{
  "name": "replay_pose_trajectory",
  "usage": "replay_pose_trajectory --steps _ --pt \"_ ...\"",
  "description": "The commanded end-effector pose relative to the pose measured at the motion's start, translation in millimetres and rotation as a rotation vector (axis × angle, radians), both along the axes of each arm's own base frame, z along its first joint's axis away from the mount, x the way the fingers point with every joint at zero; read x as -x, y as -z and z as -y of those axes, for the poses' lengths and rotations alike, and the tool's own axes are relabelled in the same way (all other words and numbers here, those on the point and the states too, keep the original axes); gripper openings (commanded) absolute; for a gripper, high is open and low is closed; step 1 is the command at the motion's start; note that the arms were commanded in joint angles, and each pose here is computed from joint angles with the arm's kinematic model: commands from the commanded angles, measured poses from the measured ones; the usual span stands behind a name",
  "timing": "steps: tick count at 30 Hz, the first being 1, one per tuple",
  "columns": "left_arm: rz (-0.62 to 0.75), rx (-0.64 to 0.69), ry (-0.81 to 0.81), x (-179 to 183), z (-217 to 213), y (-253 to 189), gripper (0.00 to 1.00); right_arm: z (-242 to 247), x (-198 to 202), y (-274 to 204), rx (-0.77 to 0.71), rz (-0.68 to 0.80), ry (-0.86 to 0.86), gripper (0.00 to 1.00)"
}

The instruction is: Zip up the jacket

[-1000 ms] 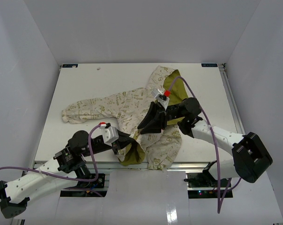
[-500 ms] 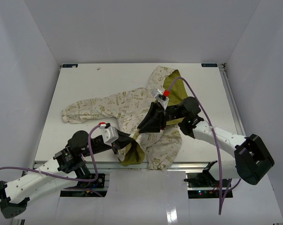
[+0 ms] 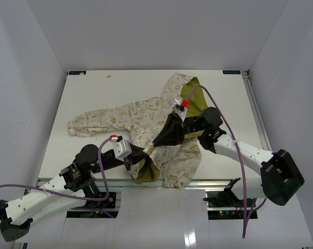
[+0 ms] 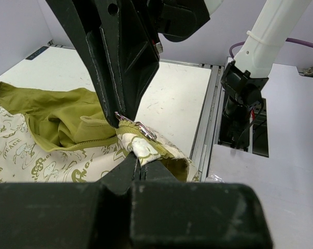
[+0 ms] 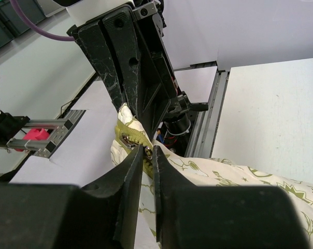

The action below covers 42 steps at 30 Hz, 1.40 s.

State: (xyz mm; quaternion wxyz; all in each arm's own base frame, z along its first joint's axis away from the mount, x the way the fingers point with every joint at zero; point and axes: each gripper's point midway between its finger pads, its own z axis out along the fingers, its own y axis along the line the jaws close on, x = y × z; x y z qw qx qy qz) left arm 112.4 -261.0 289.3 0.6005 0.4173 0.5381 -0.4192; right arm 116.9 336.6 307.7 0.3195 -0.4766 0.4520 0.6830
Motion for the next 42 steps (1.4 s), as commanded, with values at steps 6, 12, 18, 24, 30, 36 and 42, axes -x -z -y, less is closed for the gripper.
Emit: replay_pose_trajectory --steps 6,12,18,24,30,36,42 --pt "0.035 0.046 -0.020 -2.9 -1.2 -21.9 0.00 5.0 16.0 -19.4 -0.064 0.071 -0.044 0.09" --pt "0.039 0.062 -0.010 1.3 -4.5 -27.5 0.00 5.0 7.9 -24.2 -0.101 0.074 0.029 0.08" --pt "0.049 0.084 0.002 7.4 -10.2 -33.7 0.00 13.0 -14.0 -20.8 -0.096 0.053 0.118 0.08" --pt "0.052 0.094 0.000 8.5 -12.8 -36.9 0.00 20.0 -33.7 -13.5 -0.085 0.024 0.196 0.08" --pt "0.047 0.085 0.013 9.4 -9.9 -34.0 0.00 16.6 -40.7 -9.7 -0.081 0.017 0.212 0.08" --pt "0.041 0.076 0.002 7.0 -9.5 -29.9 0.00 19.2 -25.2 -15.6 -0.086 0.038 0.115 0.14" --pt "0.036 0.074 0.000 6.1 -8.7 -29.3 0.00 22.8 0.2 -22.6 -0.106 0.044 0.002 0.41"
